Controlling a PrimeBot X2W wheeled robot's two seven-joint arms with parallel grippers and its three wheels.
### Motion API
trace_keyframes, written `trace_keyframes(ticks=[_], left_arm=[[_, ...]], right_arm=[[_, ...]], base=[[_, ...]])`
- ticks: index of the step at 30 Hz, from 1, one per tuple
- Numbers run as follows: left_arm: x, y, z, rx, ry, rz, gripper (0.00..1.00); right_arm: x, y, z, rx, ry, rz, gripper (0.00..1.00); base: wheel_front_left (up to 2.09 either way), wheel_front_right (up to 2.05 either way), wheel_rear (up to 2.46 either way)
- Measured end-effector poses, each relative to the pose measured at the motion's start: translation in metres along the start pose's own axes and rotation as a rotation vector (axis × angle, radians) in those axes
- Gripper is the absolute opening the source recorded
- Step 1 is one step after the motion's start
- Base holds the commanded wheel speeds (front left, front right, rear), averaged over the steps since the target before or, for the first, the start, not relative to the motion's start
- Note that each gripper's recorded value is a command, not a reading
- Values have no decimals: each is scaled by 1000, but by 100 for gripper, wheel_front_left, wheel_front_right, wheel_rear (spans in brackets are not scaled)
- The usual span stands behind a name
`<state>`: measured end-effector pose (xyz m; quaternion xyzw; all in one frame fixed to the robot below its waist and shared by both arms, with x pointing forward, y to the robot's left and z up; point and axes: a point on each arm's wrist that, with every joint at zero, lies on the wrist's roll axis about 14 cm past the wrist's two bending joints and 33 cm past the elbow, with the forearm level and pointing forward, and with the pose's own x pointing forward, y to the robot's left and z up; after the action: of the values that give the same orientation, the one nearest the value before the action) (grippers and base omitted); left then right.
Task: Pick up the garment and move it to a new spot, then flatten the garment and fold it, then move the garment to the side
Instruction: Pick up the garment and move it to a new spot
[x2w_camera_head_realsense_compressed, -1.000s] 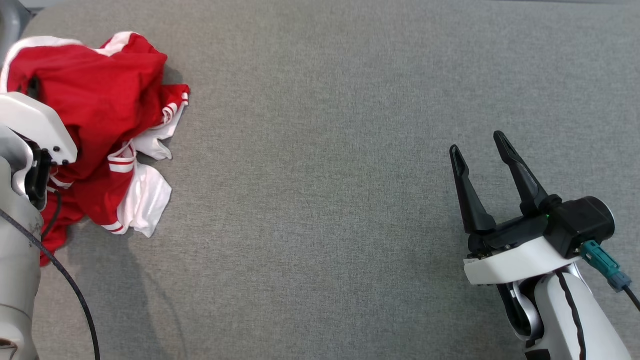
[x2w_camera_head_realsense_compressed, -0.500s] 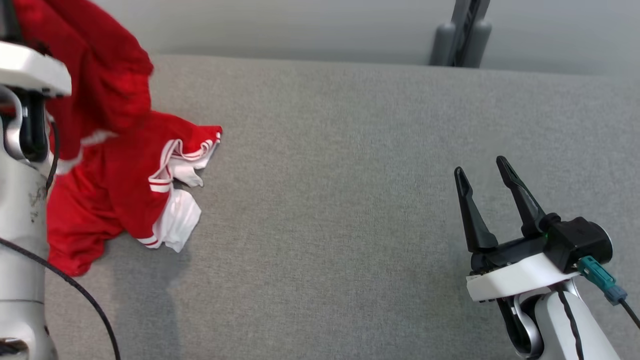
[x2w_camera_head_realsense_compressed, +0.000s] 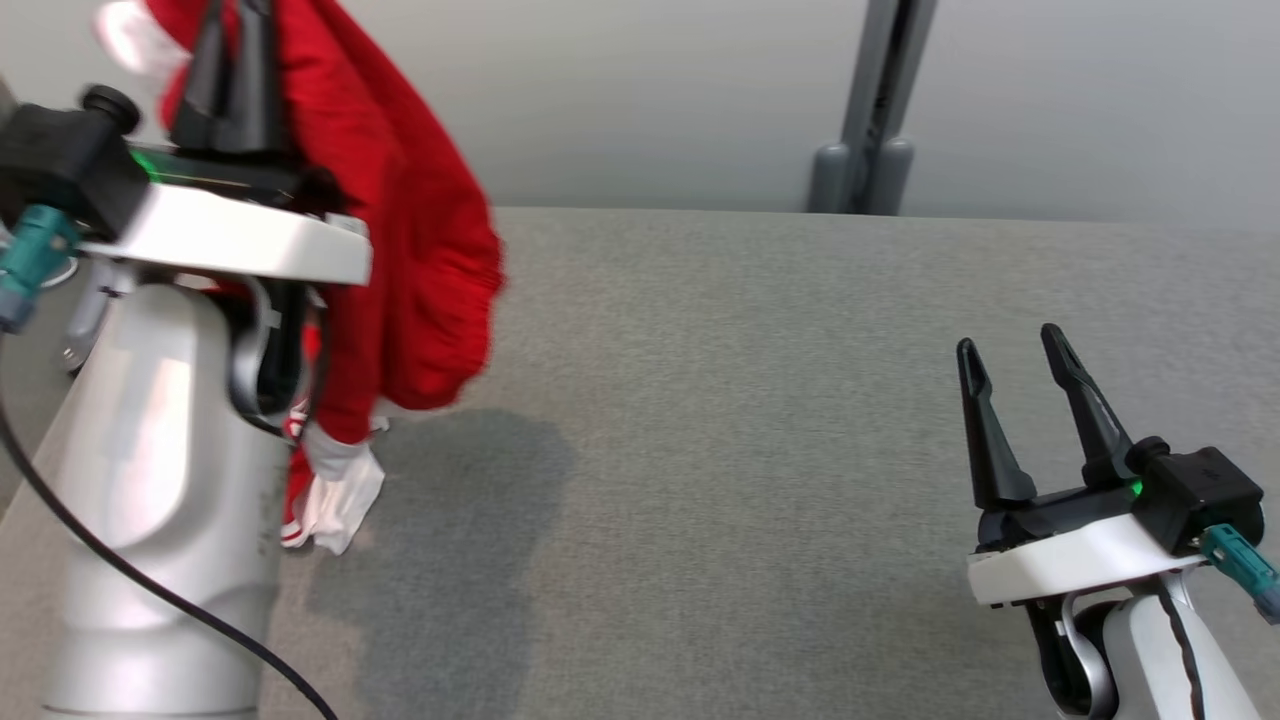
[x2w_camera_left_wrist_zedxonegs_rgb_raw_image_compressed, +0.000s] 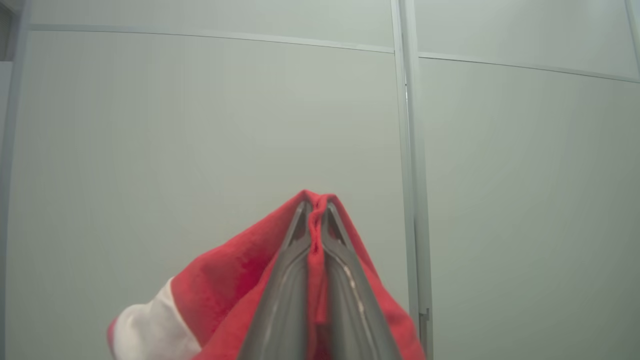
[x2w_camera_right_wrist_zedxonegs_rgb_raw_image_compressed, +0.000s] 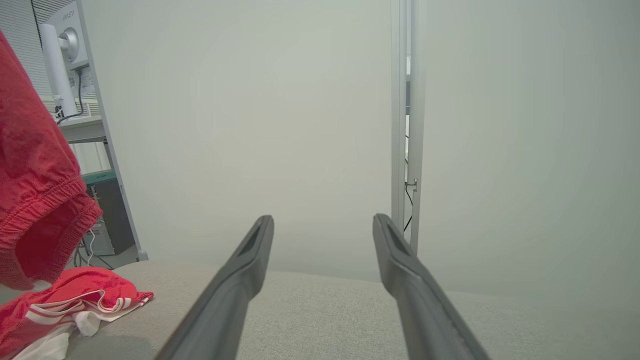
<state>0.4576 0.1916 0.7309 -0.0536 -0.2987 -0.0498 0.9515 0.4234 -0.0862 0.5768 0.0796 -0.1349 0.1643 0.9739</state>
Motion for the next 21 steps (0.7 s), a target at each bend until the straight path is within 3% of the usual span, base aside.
trace_keyframes(ticks=[7,8,9,21], left_arm=[[-8,-81,-25,-163,40,-157,0],[-8,-81,-25,-163,40,-157,0],[-11,-105,-36,-193,66,-204,0],[-13,-236,-81,-417,185,-400,0]], right_arm=[[-24,-40,19,-52,-31,-120,100],[-24,-40,19,-52,-31,-120,100],[-32,-52,22,-68,-32,-158,100],[-91,-126,45,-143,-42,-410,100]], base=[[0,0,0],[0,0,0],[0,0,0],[0,0,0]])
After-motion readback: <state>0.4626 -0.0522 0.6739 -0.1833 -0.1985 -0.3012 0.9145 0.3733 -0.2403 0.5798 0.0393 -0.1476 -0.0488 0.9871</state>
